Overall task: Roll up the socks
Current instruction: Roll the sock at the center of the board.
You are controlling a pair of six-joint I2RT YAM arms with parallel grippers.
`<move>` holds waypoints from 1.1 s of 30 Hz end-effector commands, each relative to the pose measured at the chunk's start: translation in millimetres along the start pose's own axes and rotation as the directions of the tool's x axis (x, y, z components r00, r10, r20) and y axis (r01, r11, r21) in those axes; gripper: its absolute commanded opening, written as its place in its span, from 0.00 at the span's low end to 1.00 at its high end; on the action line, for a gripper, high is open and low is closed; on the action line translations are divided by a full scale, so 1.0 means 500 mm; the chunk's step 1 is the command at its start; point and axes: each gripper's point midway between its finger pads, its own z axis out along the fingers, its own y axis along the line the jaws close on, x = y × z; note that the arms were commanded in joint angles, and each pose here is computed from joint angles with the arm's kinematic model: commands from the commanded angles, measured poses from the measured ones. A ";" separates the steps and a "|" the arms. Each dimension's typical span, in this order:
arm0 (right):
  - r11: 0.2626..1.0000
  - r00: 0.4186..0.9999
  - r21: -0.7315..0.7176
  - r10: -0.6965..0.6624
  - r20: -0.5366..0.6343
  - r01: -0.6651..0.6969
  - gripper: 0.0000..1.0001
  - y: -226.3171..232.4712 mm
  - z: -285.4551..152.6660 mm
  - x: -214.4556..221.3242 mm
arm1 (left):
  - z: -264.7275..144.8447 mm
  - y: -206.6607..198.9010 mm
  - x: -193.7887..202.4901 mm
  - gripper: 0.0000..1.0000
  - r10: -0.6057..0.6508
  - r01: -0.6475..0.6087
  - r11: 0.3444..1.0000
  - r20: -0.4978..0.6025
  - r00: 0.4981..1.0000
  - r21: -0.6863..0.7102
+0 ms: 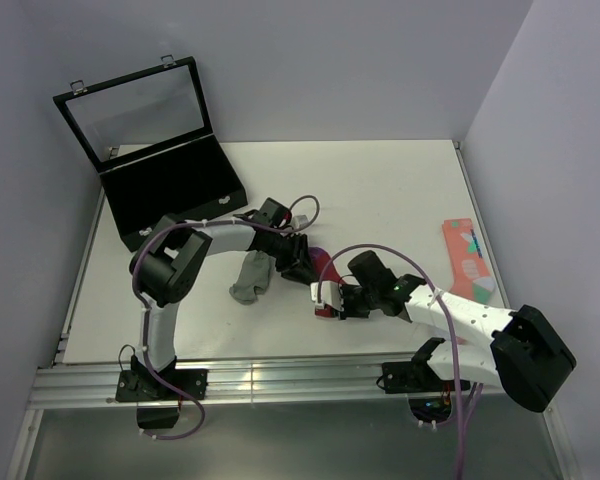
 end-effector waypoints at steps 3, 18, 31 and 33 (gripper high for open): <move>0.999 0.996 -0.037 0.036 -0.087 -0.039 0.21 0.018 0.000 0.034 | -0.015 -0.025 -0.046 0.41 0.049 -0.048 0.999 0.076 0.996 -0.018; 0.999 0.996 -0.038 0.032 -0.088 -0.035 0.20 0.013 0.001 0.030 | -0.037 0.040 -0.067 0.48 0.036 -0.014 0.975 0.096 0.995 -0.223; 0.999 0.996 -0.040 0.029 -0.090 -0.033 0.19 0.009 0.000 0.028 | -0.002 0.086 -0.094 0.52 0.012 0.007 0.942 0.055 0.998 -0.335; 0.999 0.996 -0.040 0.026 -0.088 -0.030 0.19 0.009 0.000 0.027 | 0.002 0.091 -0.100 0.52 0.008 0.009 0.934 0.046 0.999 -0.357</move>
